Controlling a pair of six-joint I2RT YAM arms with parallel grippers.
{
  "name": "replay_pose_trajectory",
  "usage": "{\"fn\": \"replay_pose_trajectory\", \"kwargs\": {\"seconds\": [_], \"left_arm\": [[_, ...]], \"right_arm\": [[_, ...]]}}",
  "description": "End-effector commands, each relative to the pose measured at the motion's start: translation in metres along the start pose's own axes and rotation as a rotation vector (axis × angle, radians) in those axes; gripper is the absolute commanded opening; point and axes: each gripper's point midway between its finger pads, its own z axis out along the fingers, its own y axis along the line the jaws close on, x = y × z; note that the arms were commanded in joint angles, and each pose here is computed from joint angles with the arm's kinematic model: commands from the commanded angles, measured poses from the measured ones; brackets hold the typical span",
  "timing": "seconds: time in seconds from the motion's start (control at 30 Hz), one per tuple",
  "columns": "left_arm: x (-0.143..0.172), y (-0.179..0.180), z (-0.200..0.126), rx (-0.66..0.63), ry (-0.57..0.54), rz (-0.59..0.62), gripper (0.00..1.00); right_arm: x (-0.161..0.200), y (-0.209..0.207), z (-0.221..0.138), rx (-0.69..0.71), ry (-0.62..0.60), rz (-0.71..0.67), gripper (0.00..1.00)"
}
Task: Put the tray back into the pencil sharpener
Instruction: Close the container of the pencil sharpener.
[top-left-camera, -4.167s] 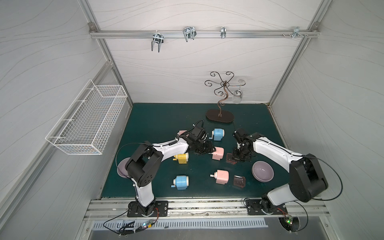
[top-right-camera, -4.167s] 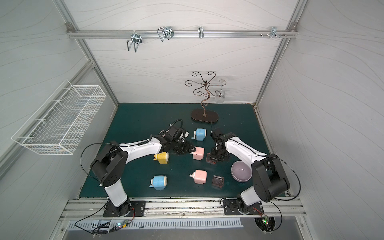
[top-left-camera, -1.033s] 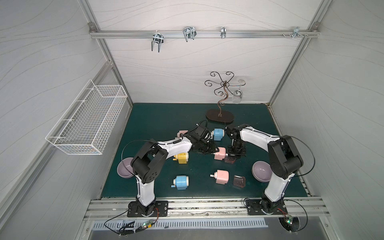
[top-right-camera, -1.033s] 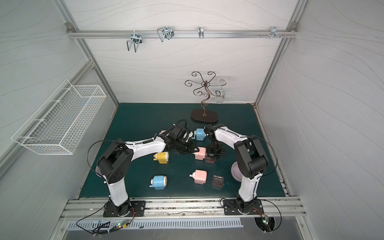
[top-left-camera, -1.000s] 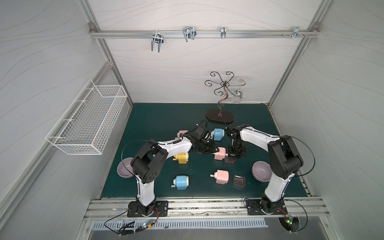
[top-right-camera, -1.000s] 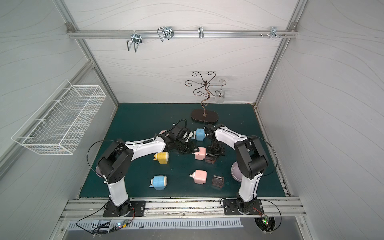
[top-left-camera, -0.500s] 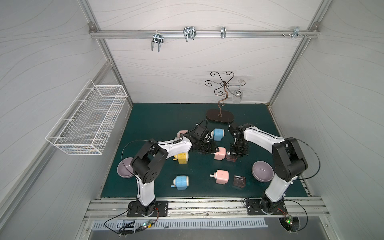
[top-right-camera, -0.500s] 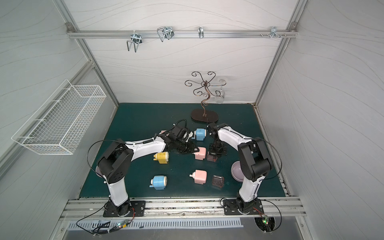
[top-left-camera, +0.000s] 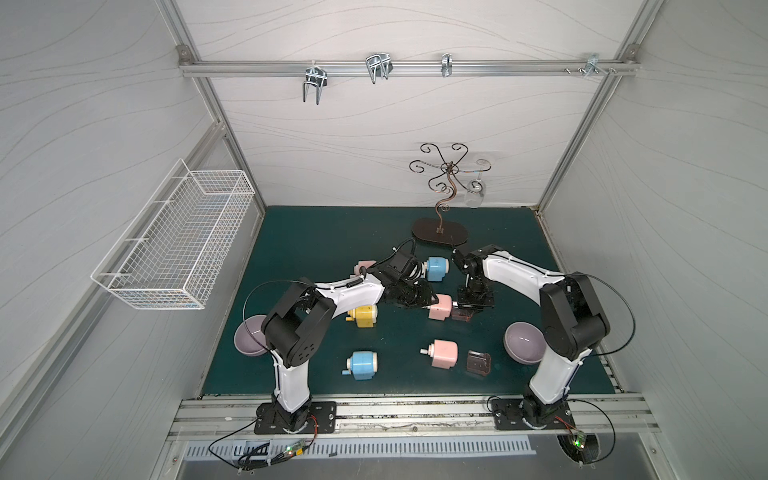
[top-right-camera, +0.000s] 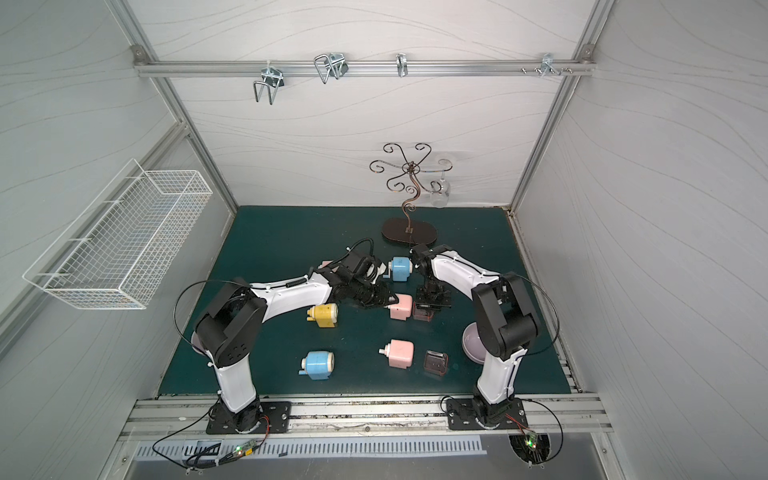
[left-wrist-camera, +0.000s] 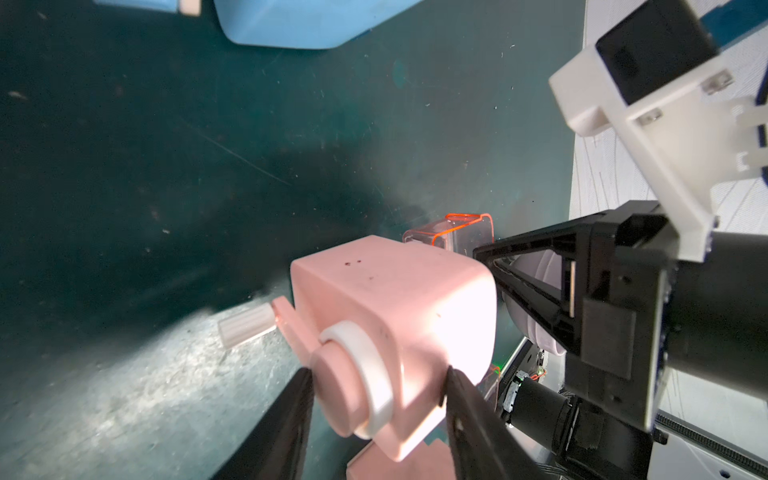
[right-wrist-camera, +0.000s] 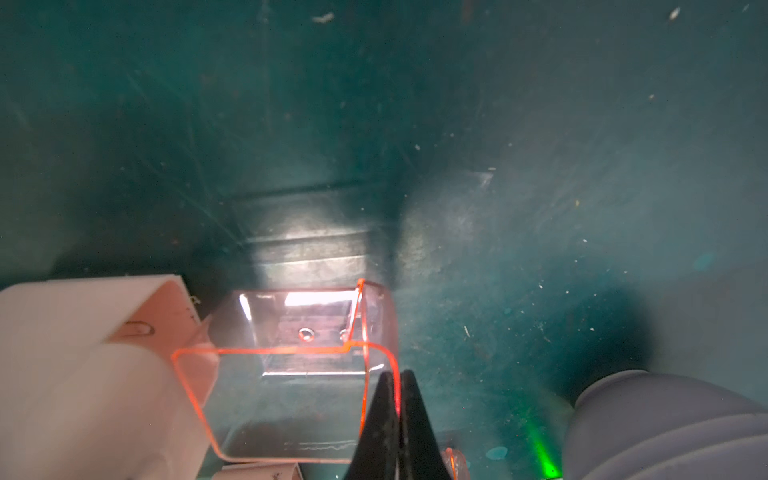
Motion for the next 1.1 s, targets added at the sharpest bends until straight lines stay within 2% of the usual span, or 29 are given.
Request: {"fn": "replay_pose_trajectory", "kwargs": {"seconds": [0.0, 0.43, 1.07], "left_arm": [[-0.009, -0.013, 0.004, 0.027, -0.010, 0.036, 0.54], [-0.009, -0.012, 0.005, 0.025, -0.010, 0.036, 0.54], [-0.008, -0.010, 0.007, 0.025, -0.004, 0.031, 0.54]], "right_arm": [[0.003, -0.005, 0.001, 0.069, 0.022, -0.022, 0.00], [0.003, -0.008, 0.001, 0.139, 0.023, -0.032, 0.00], [0.006, 0.012, 0.005, 0.097, 0.046, -0.046, 0.00]]}}
